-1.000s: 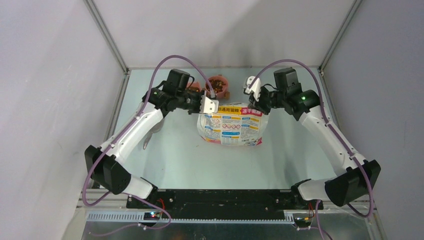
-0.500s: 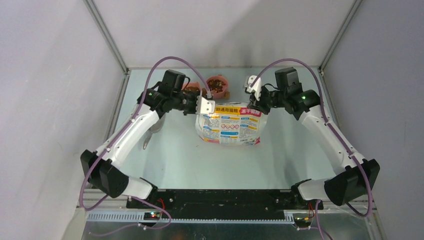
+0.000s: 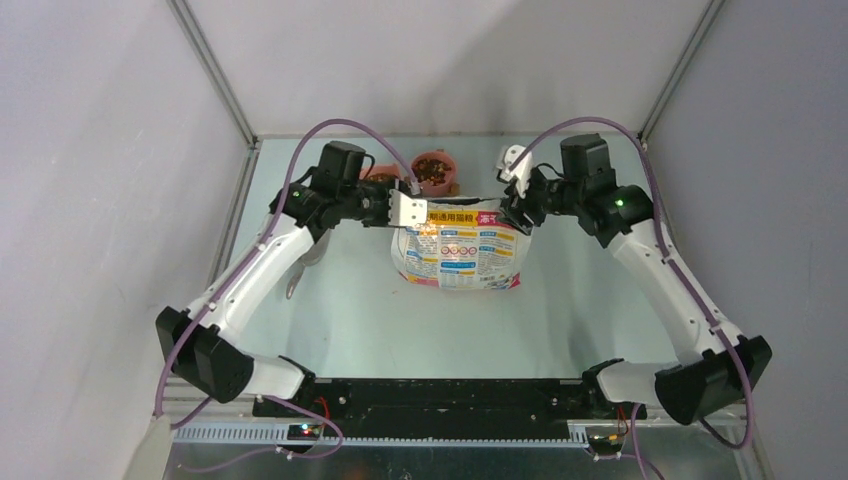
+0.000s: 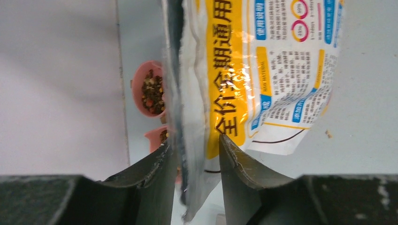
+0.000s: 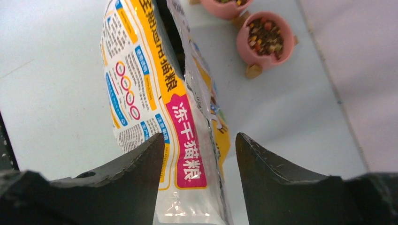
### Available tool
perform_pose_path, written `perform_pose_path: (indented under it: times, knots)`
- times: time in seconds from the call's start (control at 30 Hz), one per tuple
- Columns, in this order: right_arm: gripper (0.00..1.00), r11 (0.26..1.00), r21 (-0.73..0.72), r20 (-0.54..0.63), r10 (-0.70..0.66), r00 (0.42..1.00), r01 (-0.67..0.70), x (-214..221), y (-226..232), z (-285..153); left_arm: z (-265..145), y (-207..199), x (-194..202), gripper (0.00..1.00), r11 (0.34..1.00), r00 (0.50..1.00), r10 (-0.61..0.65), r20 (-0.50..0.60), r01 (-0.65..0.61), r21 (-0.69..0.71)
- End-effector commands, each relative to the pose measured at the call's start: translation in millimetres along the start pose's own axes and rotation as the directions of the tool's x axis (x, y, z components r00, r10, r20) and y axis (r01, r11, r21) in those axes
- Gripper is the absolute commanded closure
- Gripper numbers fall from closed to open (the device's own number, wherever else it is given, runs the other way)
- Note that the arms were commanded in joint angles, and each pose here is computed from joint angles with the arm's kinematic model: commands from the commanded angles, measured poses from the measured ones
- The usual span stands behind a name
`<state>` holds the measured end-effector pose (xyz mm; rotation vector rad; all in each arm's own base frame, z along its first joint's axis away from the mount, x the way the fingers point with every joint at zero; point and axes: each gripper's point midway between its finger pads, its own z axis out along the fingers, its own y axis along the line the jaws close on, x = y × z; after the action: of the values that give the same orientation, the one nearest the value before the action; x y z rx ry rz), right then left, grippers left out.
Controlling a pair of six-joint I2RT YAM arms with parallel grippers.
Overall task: Serve the pet food
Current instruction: Close the pet food bag at the center of the board.
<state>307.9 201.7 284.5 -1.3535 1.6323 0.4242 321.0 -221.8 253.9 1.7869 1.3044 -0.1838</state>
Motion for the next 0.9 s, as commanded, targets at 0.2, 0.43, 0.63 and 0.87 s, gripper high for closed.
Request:
perform_pose_path:
  times: [0.2,0.43,0.63,0.87]
  knots:
    - [0.13,0.934,0.205,0.379,0.2,0.903,-0.293,-104,-37,-65,-84,70,-41,0.17,0.894,0.992,-0.016,0.124,0.07,-0.443]
    - [0.23,0.803,0.209,0.548,0.376,0.747,-0.558,-125,-81,-87,-150,113,-69,0.0,0.572,0.843,-0.213,0.494,0.518,-0.636]
    - [0.19,0.745,0.164,0.466,0.519,0.717,-0.646,-121,-80,-51,-118,96,-80,0.0,0.677,0.787,-0.348,0.51,0.587,-0.443]
    - [0.27,0.876,-0.034,0.373,0.457,0.807,-0.48,-134,-34,-13,-73,59,-86,0.03,0.803,0.768,-0.49,0.412,0.582,-0.131]
